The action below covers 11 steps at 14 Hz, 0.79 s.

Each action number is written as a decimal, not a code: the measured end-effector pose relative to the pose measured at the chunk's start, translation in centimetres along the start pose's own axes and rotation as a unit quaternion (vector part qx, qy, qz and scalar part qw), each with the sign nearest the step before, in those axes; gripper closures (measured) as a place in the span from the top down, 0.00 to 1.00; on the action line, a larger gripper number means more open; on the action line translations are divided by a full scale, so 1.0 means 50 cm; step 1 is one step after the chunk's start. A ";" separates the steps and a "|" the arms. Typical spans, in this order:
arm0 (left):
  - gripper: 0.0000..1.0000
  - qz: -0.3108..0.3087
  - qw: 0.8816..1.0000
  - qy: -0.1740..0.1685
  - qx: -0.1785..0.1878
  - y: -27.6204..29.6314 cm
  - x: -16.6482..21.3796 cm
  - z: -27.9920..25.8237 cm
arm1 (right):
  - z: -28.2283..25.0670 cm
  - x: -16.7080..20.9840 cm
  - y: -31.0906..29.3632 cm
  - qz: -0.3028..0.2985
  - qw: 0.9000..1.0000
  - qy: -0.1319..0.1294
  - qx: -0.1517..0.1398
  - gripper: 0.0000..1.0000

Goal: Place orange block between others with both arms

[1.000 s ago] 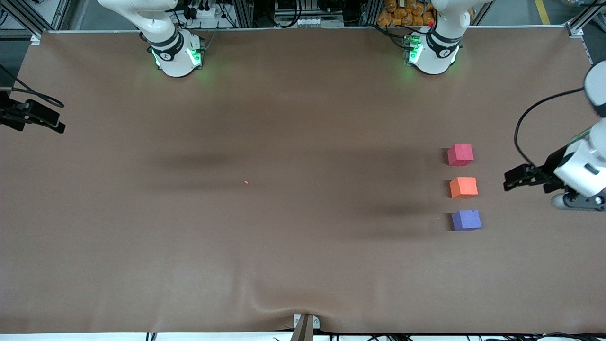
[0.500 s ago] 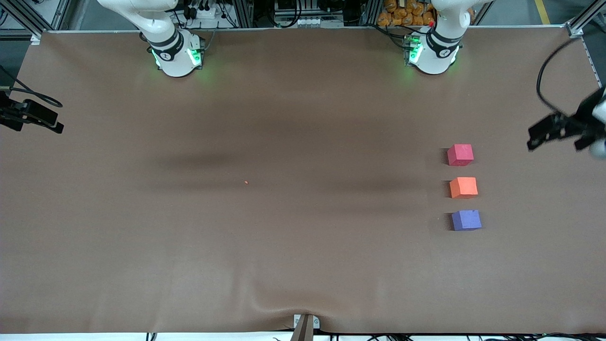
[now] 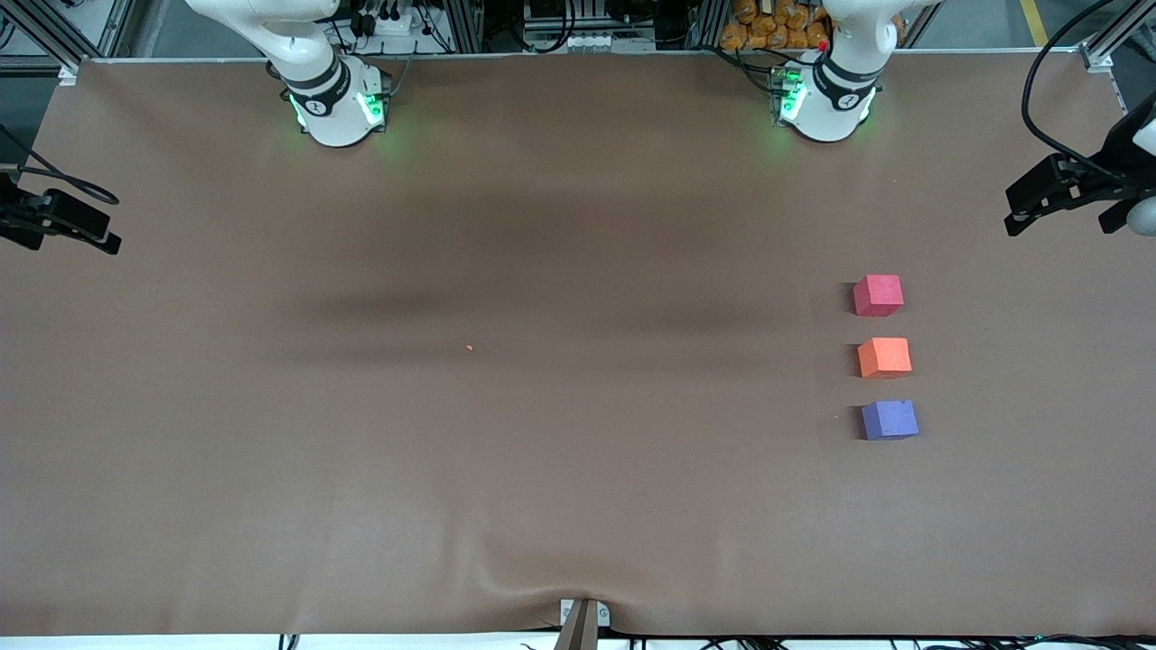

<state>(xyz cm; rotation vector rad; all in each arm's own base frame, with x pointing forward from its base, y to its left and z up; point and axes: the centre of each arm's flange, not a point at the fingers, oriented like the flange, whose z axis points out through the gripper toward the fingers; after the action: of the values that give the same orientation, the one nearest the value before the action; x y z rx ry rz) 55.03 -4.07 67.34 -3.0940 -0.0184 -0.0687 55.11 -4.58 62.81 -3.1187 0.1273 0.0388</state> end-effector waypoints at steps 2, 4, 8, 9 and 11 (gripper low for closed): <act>1.00 -0.005 1.000 -0.005 0.001 -0.021 -0.005 0.007 | -0.001 0.000 0.000 0.000 1.000 0.000 0.000 1.00; 1.00 -0.009 1.000 -0.008 0.002 -0.031 -0.008 0.011 | -0.001 0.000 0.001 0.000 1.000 0.000 0.000 1.00; 1.00 -0.004 1.000 -0.016 0.002 -0.022 -0.016 0.023 | -0.004 0.000 0.001 0.000 1.000 0.002 0.000 1.00; 1.00 -0.003 1.000 -0.016 0.002 -0.020 -0.019 0.022 | -0.007 0.000 0.001 0.000 1.000 0.004 0.000 1.00; 1.00 -0.002 1.000 -0.014 0.002 -0.019 -0.022 0.018 | -0.012 -0.002 0.001 0.001 1.000 0.005 0.000 1.00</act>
<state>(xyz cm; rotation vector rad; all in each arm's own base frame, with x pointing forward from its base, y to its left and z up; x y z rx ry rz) 53.94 -3.10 66.44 -3.0913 -0.0246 -0.0251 55.04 -4.64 63.39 -3.1192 0.1292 0.0228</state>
